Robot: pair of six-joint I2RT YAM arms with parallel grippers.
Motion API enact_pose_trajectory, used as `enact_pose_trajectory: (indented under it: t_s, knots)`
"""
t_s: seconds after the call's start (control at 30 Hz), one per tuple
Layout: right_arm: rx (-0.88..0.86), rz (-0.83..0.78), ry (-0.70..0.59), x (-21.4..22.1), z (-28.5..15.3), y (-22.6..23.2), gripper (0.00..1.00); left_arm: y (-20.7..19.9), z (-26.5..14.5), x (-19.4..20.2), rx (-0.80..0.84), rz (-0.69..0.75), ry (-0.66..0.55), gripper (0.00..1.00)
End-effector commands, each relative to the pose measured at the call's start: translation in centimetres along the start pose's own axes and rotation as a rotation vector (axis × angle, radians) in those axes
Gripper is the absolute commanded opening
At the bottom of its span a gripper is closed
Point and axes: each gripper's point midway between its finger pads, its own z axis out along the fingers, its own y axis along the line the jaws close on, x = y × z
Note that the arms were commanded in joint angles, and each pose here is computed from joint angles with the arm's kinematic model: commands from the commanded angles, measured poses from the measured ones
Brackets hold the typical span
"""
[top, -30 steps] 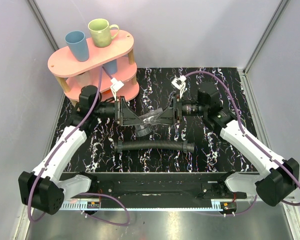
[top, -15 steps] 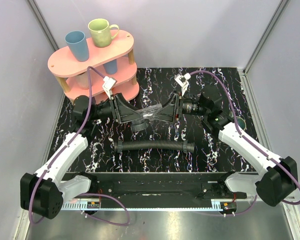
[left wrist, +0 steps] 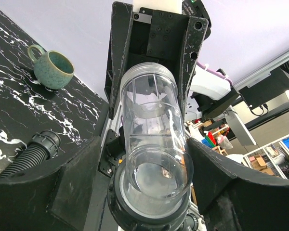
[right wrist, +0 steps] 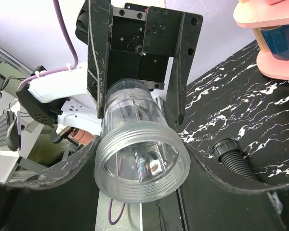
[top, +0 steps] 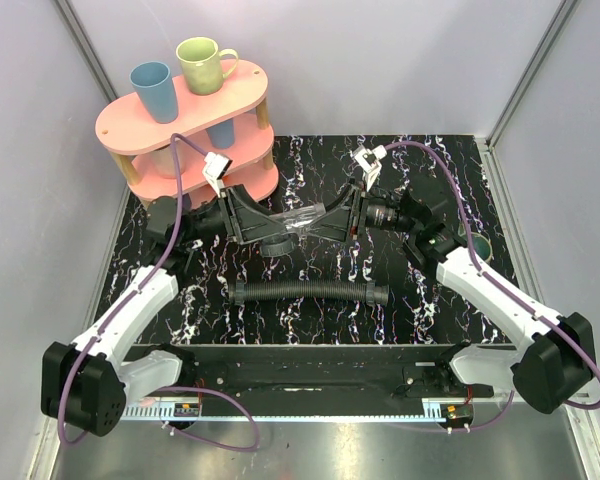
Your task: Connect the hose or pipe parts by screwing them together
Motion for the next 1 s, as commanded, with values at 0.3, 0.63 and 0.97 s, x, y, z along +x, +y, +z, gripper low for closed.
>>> enact_pose_trajectory:
  t_s: [0.3,0.63,0.97]
  knots:
    - [-0.007,-0.044,-0.082,-1.6,0.1,0.5,0.17,0.0,1.4,-0.6,0.0,0.024,-0.011,0.28]
    - [0.077,-0.105,-0.039,0.5,-0.8,-1.4,0.72,3.0,-0.8,-2.4,-0.154,0.001,-0.08,0.0]
    - [0.207,-0.353,-0.001,1.3,-2.4,-3.8,0.99,7.4,-7.8,-5.3,-0.461,0.028,-0.212,0.0]
